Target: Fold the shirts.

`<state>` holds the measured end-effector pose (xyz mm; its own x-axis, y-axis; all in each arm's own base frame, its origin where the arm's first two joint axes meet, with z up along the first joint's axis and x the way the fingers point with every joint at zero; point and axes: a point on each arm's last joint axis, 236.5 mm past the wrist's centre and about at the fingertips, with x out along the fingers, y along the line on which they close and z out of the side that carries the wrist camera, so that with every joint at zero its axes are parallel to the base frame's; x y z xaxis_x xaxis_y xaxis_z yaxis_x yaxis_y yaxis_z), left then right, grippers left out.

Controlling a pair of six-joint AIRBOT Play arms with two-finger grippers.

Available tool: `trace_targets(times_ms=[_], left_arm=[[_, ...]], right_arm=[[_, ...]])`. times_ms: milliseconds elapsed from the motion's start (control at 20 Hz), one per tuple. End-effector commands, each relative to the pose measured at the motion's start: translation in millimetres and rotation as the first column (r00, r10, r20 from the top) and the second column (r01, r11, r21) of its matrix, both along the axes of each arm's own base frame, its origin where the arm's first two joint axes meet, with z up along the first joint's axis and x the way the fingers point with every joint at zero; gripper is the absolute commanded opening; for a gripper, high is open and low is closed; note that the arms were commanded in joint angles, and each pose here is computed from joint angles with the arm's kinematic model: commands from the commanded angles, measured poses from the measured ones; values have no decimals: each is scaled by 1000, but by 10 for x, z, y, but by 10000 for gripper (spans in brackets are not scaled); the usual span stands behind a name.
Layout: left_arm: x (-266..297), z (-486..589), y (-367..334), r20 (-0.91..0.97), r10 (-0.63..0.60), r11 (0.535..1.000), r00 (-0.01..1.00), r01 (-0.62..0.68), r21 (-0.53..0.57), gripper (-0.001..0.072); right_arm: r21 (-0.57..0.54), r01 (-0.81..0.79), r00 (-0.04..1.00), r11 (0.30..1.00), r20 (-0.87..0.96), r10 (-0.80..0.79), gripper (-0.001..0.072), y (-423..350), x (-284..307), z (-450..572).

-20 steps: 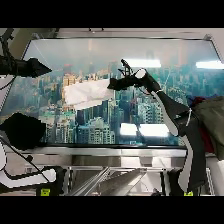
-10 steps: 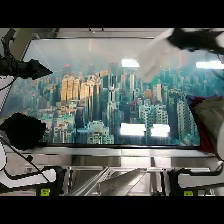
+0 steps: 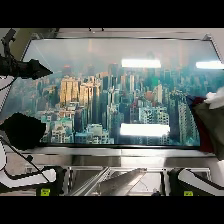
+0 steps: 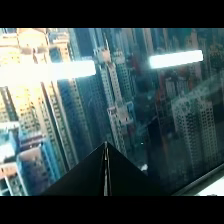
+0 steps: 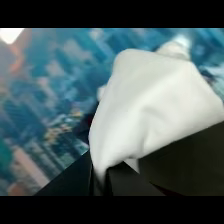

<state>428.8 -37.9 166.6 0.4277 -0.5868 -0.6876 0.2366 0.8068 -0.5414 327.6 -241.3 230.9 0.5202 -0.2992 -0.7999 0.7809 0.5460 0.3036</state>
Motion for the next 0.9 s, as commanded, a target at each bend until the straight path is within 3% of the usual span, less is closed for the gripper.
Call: trace_targets(times_ms=[0,400,450,500,550,700,850], left_arm=[[-14,-9,-8,-6,-5,1000,1000,5,-1,22],[-56,-22,-22,-21,-18,1000,1000,18,-2,22],[-56,-22,-22,-21,-18,1000,1000,18,-2,22],[-55,-23,-22,-21,-18,1000,1000,18,-2,22],[-54,-23,-22,-21,-18,1000,1000,18,-2,22],[-55,-23,-22,-21,-18,1000,1000,18,-2,22],[-67,-21,-29,-27,-19,1000,999,19,-6,22]], right_arm=[[-1,300,920,954,-265,-290,20,-281,-1177,-502],[35,350,871,936,-380,-311,33,-235,-1695,-1516],[43,317,871,947,-408,-273,202,-217,-1706,-1599],[52,284,870,957,-434,-234,572,-200,-1719,-1644],[56,240,870,969,-456,-189,708,-183,-1734,-1659],[50,210,887,976,-430,-169,708,-191,-1659,-1550],[72,172,947,982,-288,-145,705,-155,-1303,-1265]])
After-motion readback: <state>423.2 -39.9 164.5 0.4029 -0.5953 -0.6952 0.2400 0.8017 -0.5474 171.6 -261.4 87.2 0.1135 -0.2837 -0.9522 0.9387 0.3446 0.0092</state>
